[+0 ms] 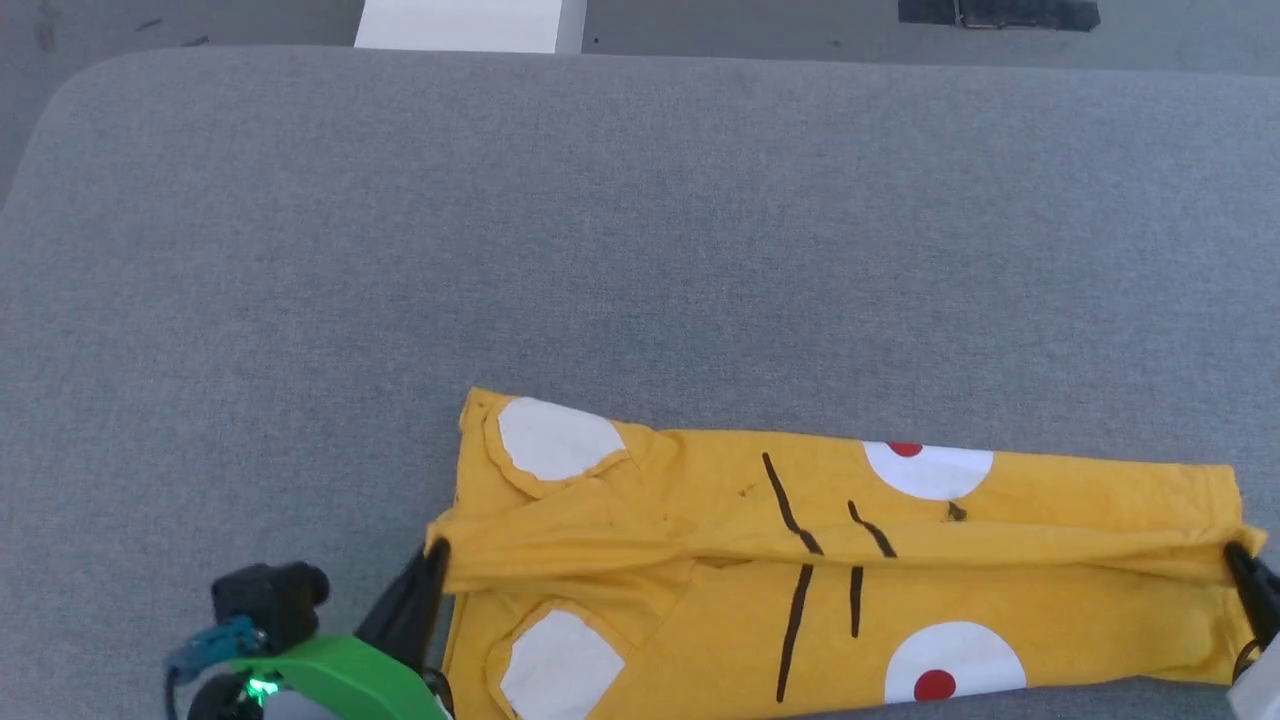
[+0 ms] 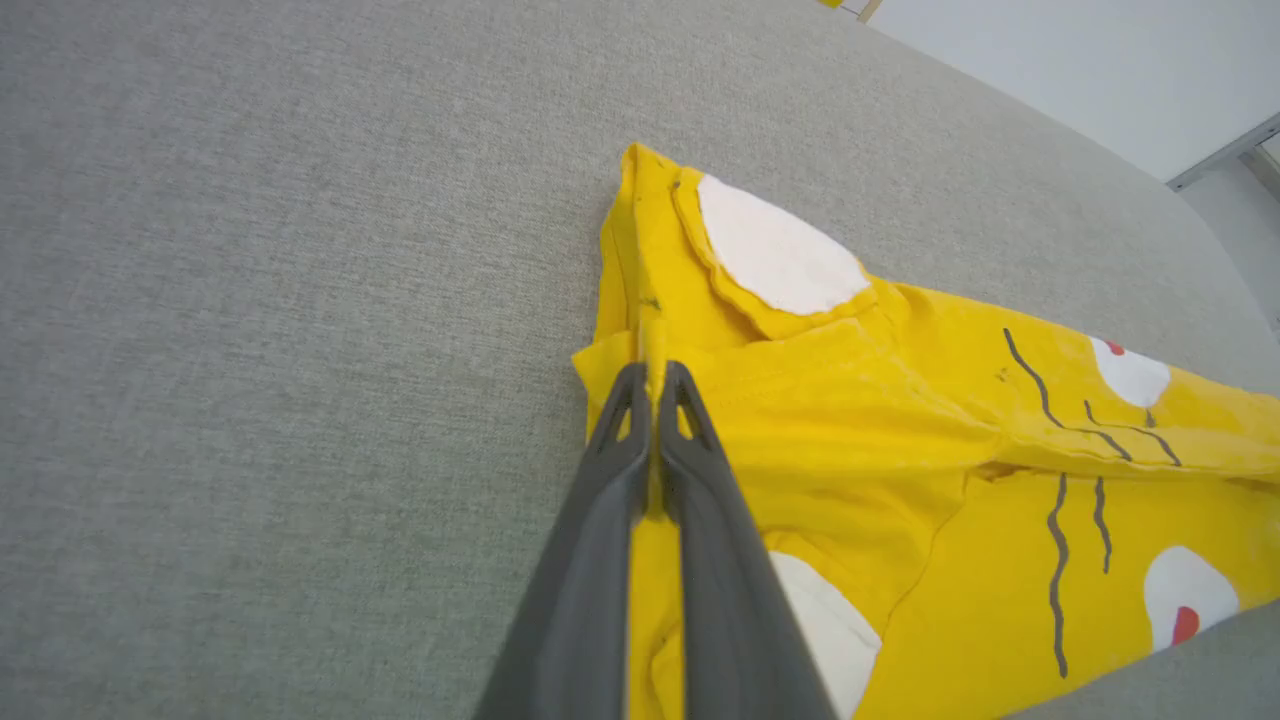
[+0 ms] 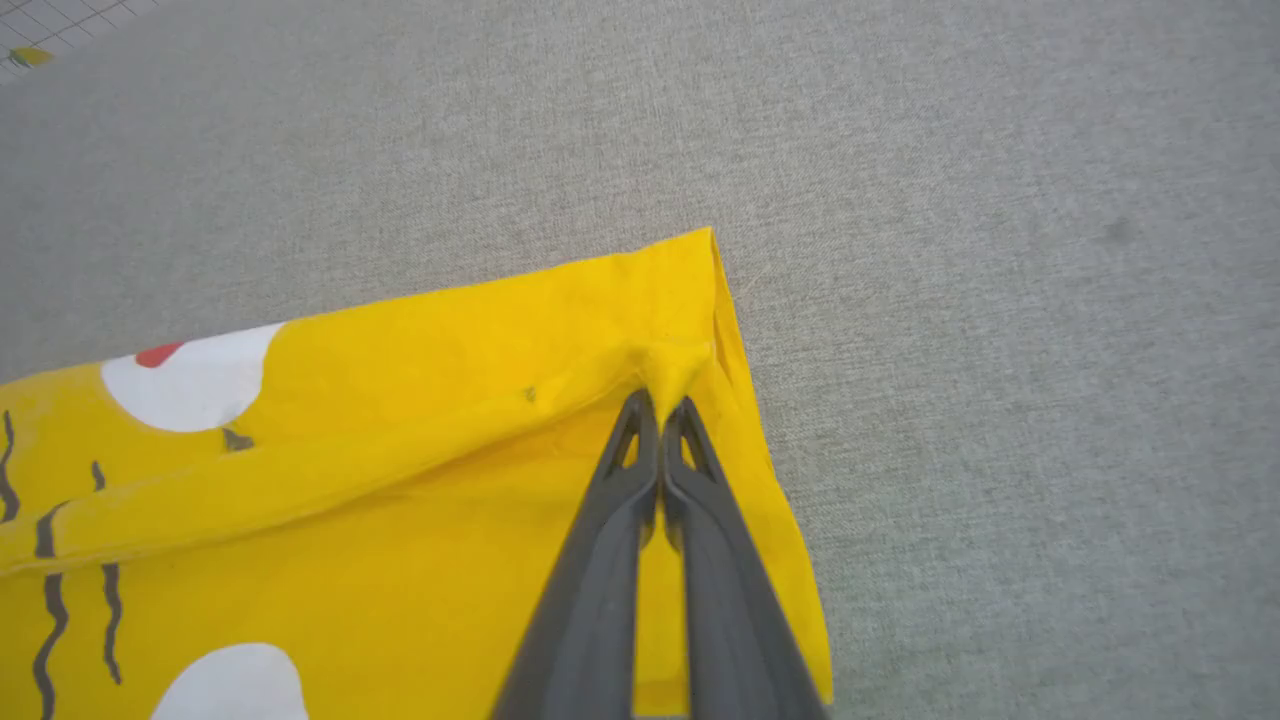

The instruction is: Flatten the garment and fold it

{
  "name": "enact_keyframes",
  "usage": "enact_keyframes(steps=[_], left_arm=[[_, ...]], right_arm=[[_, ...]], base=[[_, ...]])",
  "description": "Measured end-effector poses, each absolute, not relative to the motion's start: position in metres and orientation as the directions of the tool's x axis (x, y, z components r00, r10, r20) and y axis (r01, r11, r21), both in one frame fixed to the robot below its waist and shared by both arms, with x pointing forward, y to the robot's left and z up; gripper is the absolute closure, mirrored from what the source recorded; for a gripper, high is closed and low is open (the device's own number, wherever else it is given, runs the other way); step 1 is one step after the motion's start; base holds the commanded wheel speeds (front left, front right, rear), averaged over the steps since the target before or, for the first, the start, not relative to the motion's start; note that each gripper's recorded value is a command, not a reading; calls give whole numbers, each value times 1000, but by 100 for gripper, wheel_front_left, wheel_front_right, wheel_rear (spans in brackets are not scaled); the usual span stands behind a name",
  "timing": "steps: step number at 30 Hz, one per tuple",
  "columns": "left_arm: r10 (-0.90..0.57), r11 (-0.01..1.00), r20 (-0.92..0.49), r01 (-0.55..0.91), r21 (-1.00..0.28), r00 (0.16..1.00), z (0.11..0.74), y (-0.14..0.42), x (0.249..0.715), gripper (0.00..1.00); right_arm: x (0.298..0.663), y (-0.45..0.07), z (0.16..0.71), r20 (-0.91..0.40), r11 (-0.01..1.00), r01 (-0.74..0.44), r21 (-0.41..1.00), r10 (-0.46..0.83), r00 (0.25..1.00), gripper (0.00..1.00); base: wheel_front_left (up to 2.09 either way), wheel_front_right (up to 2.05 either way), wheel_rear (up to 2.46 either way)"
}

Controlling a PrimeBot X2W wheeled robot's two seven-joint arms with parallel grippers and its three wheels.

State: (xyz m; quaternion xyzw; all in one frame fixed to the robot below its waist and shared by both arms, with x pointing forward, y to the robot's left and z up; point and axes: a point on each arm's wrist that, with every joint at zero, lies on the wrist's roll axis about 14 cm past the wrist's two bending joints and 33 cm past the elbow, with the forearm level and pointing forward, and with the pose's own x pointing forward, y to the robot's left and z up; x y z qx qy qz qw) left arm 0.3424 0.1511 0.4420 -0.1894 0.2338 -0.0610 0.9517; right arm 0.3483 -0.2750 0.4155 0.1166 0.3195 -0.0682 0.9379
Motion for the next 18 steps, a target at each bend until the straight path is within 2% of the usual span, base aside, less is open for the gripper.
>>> enact_keyframes(steps=[4,5,6,7,8,18], left_arm=[[-216,931,-517,15,-365,828,413,149,325,100],[-220,932,-532,16,-362,818,408,149,323,94],[-222,933,-543,15,-359,810,404,148,322,69],[-225,935,-552,17,-355,803,400,147,321,50],[-226,937,-556,22,-349,800,398,147,322,0],[-194,928,-421,27,-371,886,427,149,350,0]], right_arm=[[339,-267,401,-658,973,178,150,-37,752,100],[337,-266,397,-668,975,172,143,-33,743,100],[335,-265,393,-681,976,169,137,-31,732,95],[333,-266,389,-692,976,170,133,-32,722,50],[330,-266,386,-704,978,168,126,-31,709,0],[317,-270,392,-762,984,138,114,-3,648,0]], base=[[0,0,0],[0,0,0],[0,0,0],[0,0,0],[0,0,0],[0,0,0]])
